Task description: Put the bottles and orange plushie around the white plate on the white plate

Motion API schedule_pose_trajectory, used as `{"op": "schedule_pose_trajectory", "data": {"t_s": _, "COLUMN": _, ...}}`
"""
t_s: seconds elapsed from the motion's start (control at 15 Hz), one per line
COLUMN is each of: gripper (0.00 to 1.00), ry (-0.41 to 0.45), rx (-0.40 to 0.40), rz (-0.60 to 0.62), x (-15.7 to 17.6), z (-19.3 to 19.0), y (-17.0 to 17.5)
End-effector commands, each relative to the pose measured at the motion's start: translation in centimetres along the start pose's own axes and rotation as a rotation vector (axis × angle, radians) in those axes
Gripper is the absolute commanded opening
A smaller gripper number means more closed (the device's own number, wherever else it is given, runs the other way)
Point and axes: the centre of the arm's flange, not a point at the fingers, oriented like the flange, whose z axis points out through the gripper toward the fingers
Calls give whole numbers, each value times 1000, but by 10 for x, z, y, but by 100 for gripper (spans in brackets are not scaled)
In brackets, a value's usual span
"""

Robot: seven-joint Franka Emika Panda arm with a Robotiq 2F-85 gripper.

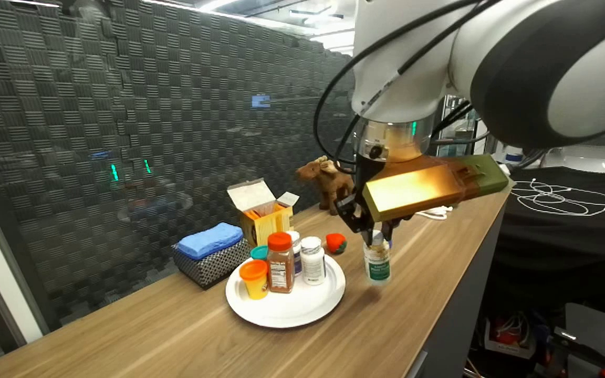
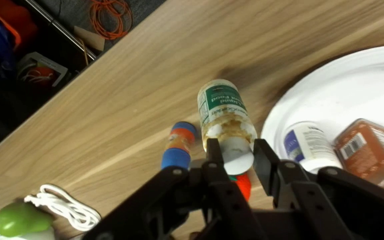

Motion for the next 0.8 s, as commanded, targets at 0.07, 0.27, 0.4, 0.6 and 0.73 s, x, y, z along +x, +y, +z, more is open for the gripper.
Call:
{"op": "schedule_pose_trajectory", "data": {"t_s": 0.07, "gripper": 7, "ry": 70, "rx": 38, "rz": -123, "x": 5, "z": -62, "y": -66}}
{"op": "schedule_pose_trajectory", "data": {"t_s": 0.27, "gripper": 7, "ry": 80, "rx": 97, "rz": -190, "x": 23, "z": -73, "y": -96}}
{"op": "schedule_pose_trajectory", "data": {"t_s": 0.4, "gripper": 7, "ry": 69, "rx": 124, "rz": -206, "x": 39, "z": -66, "y": -105}}
{"op": "schedule_pose_trajectory", "data": {"t_s": 0.6, "gripper": 7, "ry": 8, "rx": 135, "rz": -211, "x": 57, "z": -41, "y": -114}}
{"op": "schedule_pose_trajectory", "data": {"t_s": 0.73, "gripper": 7, "ry": -47, "rx": 166, "rz": -222, "x": 63, "z": -27, "y": -121}}
